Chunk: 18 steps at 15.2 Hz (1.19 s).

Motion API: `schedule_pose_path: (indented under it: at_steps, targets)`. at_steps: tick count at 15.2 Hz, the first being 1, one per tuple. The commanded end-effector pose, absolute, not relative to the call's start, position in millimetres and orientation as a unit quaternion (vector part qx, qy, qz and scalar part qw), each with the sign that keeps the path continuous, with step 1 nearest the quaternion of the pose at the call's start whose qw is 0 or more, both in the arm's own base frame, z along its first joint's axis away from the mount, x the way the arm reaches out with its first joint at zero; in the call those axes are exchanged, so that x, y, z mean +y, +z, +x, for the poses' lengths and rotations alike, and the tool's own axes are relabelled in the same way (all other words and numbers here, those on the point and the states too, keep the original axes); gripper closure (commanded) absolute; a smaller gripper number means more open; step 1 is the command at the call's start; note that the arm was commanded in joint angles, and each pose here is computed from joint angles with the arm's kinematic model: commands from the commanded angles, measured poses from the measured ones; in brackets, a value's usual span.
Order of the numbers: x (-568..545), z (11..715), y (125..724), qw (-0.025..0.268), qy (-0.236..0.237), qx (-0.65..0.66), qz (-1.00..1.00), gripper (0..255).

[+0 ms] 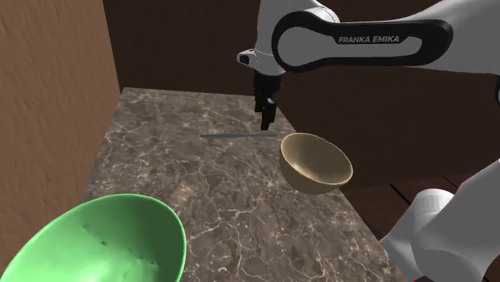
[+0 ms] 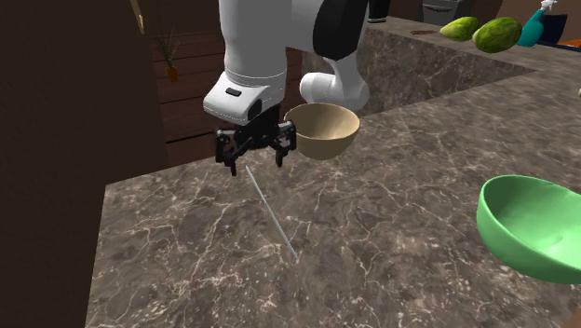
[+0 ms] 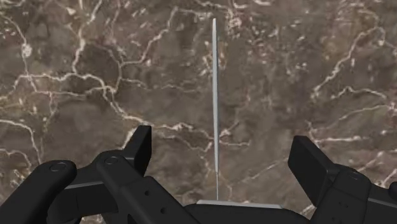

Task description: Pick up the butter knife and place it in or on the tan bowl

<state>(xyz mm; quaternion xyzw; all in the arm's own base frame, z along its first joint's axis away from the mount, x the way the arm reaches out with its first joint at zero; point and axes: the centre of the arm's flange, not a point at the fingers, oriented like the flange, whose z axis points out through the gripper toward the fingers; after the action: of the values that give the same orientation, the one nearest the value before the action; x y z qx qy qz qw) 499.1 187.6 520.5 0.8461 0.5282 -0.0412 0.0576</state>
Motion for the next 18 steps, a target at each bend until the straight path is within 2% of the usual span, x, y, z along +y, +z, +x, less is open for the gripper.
schedule_pose_path:
  at_steps: [1, 9, 17, 18]
  targets:
    - [213, 509, 510, 0.055, -0.046, 0.568, 0.82, 0]
    - [207, 508, 471, 0.055, -0.046, 0.568, 0.82, 0]
    - [207, 508, 471, 0.055, -0.046, 0.568, 0.82, 0]
    - [207, 508, 471, 0.055, -0.046, 0.568, 0.82, 255]
